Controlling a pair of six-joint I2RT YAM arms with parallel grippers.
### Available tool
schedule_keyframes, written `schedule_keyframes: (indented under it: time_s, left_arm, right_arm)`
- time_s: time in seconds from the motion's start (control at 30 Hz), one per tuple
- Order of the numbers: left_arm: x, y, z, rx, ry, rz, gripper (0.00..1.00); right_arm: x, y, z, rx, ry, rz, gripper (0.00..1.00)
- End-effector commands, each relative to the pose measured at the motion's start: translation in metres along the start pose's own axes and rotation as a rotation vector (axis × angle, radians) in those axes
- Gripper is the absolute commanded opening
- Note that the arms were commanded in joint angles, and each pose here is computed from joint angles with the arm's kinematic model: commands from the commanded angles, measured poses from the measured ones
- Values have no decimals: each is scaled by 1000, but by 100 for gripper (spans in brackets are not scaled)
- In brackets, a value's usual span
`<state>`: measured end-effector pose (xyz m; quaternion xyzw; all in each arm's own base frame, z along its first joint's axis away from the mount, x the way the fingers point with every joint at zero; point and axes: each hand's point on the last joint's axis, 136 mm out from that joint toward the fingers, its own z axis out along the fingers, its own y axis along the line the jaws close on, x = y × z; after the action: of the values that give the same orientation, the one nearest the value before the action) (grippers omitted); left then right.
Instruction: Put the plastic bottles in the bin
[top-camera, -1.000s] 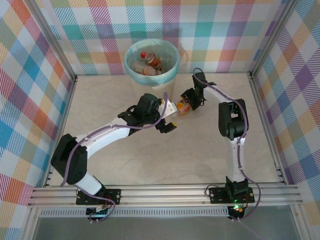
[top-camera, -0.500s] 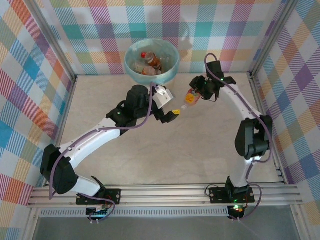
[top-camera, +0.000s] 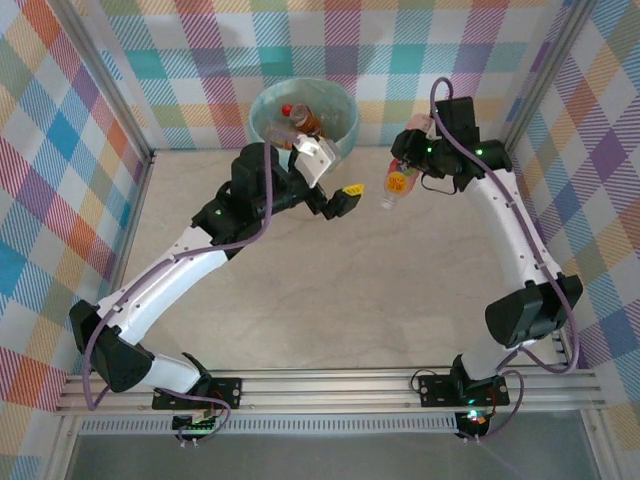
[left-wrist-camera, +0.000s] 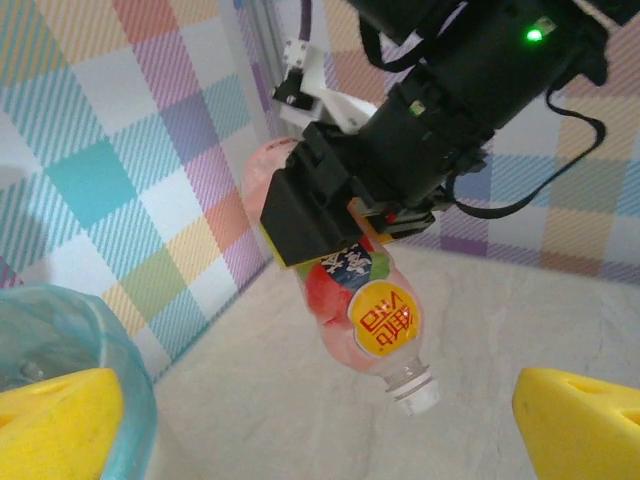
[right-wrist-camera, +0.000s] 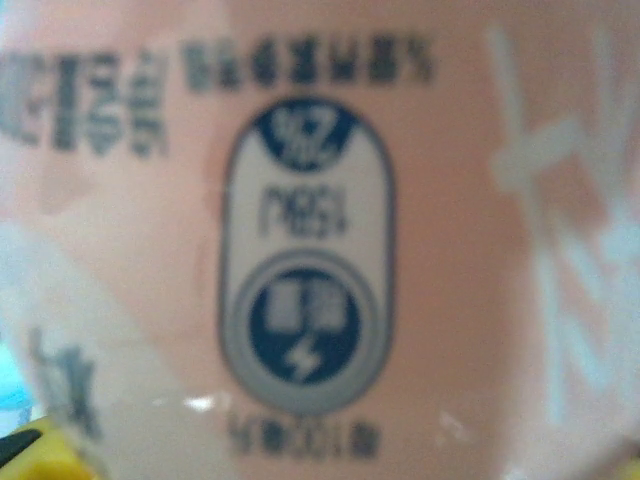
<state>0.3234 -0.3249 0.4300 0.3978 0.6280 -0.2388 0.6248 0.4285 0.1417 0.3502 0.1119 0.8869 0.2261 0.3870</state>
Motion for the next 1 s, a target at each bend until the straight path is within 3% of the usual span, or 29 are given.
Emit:
schedule_keyframes:
  time_s: [0.0, 0.27, 0.57, 0.97]
  left_arm:
    - [-21, 20, -17, -79, 2, -66, 100]
    - [-26, 91, -48, -333, 100, -302, 100]
    - [11, 140, -69, -462, 143, -554, 100]
    - [35, 155, -99, -556, 153, -606, 100]
  right_arm:
    - [-11, 29, -31, -91, -17, -52, 55]
    - [-44, 99, -41, -335, -19, 6, 56]
    - [-57, 149, 26, -544, 67, 133, 54]
    - [-49, 153, 109, -572, 108, 214, 55]
